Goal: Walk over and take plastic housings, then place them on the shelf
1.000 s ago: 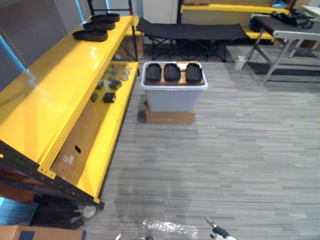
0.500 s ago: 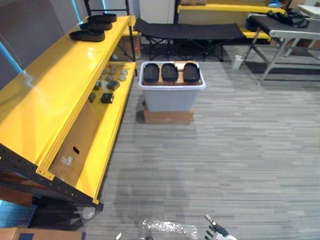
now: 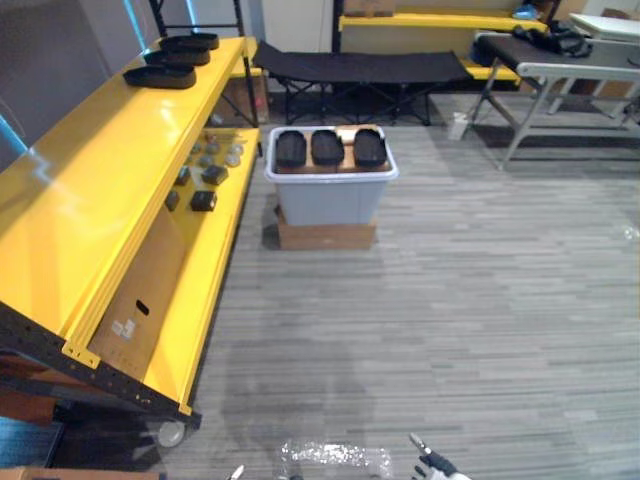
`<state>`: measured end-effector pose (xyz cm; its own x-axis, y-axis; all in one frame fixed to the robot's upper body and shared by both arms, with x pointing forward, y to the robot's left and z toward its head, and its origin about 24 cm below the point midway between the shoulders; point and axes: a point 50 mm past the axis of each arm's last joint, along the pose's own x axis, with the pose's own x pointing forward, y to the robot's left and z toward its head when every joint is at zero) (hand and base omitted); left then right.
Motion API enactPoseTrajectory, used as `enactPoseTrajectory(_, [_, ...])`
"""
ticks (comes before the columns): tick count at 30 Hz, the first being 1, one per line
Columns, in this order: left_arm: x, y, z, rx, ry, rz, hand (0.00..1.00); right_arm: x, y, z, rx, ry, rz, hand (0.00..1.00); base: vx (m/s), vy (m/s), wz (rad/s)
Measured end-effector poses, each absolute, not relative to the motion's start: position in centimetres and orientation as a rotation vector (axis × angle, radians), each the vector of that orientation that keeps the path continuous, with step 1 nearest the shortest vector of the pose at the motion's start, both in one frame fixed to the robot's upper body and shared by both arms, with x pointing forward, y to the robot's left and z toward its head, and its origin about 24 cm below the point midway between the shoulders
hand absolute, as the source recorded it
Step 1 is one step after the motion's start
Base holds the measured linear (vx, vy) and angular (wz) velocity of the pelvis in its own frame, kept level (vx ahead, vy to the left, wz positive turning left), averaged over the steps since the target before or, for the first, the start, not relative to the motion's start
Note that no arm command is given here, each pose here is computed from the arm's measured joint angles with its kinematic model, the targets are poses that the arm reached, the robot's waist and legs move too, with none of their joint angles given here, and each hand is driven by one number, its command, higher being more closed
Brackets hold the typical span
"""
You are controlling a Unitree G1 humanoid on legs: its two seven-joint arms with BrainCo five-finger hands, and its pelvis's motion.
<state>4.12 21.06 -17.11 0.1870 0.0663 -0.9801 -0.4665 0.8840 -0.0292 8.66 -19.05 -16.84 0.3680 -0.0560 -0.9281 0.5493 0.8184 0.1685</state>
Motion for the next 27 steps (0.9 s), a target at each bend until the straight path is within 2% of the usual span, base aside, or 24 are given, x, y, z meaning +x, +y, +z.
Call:
enactPoseTrajectory(11, [5.2,21.3,-16.9,-0.317,1.322,0.319,0.00,10.1,-19.6,-16.2,0.481,1.051,-0.431,0.00,-0.05,0.042,0.01])
enactPoseTrajectory(19, [5.3,21.7,-16.9,-0.324,1.332,0.370,0.00,7.9,-20.1,-16.6,0.569,1.046,-0.526,0.00,-0.12,-0.024,0.19])
enactPoseTrajectory(22, [5.1,21.8,-16.9,-0.352,1.322,0.418,0.00,5.7,-19.7,-17.0,0.573,1.096,-0.551,0.00,0.31,-0.262,0.01])
enactPoseTrajectory(24, [4.9,20.7,-17.1,-0.379,1.333,0.410,0.00,4.7,-20.5,-17.0,0.568,1.107,-0.587,0.00,0.40,-0.195,0.11])
enactPoseTrajectory(27, [4.8,19.7,-17.3,-0.449,1.321,0.429,0.00,4.4,-21.2,-16.9,0.562,1.107,-0.611,0.00,0.47,-0.225,-0.03])
